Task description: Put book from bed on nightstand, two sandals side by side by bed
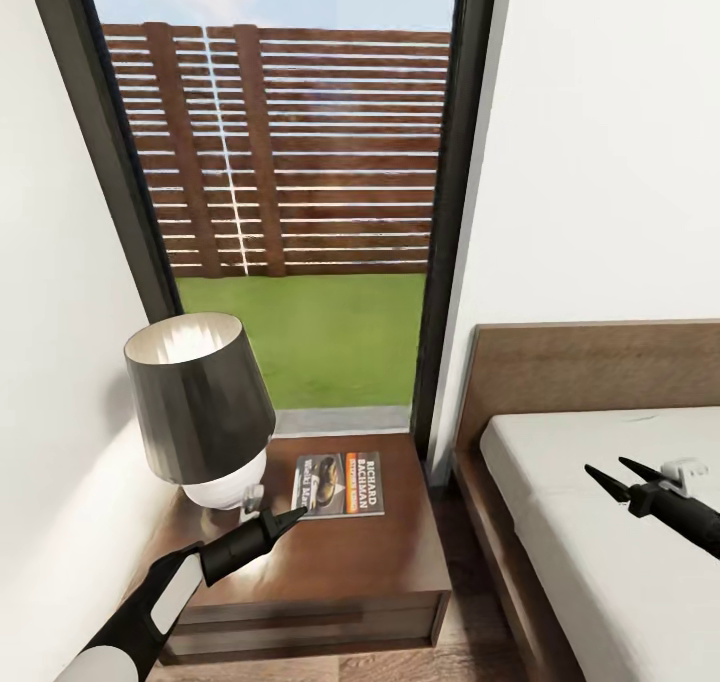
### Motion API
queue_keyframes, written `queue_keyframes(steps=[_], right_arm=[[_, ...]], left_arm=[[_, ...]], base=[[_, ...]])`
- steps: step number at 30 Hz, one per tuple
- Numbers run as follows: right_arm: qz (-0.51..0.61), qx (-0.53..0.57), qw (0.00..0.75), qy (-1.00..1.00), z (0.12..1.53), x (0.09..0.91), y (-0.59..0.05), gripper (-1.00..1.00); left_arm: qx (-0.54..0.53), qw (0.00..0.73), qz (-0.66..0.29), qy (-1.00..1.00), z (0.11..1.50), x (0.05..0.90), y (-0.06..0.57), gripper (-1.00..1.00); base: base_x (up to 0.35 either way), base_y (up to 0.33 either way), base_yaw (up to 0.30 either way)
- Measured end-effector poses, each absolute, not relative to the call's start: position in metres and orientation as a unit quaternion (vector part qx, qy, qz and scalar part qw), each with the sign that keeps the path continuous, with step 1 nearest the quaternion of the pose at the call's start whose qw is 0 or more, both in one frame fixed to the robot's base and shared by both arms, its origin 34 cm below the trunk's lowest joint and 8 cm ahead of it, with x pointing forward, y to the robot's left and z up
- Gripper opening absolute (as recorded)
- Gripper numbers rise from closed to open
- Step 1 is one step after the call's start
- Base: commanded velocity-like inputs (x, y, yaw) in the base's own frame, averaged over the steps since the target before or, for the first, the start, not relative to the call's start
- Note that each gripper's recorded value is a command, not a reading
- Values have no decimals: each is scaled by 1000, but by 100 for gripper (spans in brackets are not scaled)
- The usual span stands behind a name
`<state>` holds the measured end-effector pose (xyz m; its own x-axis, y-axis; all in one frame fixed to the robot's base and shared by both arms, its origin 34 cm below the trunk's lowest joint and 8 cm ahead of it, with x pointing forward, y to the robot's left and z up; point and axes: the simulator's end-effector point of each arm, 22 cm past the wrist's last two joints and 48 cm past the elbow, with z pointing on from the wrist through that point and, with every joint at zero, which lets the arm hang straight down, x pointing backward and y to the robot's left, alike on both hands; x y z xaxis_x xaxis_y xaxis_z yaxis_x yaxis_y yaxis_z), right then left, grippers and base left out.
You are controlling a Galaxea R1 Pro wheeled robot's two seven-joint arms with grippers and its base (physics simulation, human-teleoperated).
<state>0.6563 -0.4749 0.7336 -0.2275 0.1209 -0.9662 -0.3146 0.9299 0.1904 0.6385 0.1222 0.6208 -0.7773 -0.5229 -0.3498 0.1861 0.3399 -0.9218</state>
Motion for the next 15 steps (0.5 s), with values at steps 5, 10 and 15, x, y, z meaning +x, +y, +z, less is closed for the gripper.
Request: queue_keyframes(steps=[5,10,15], right_arm=[[181,-86,638,743,757,664,-456,100],[198,-84,642,736,755,666,-437,100],[198,-83,642,736,754,666,-437,100]], left_arm=[[-113,314,-562,757,620,639,122,-100],[-114,313,-561,758,619,638,122,-100],[-116,309,-564,757,617,637,118,-100]], base=[[0,0,0],[128,0,0],[155,0,0]])
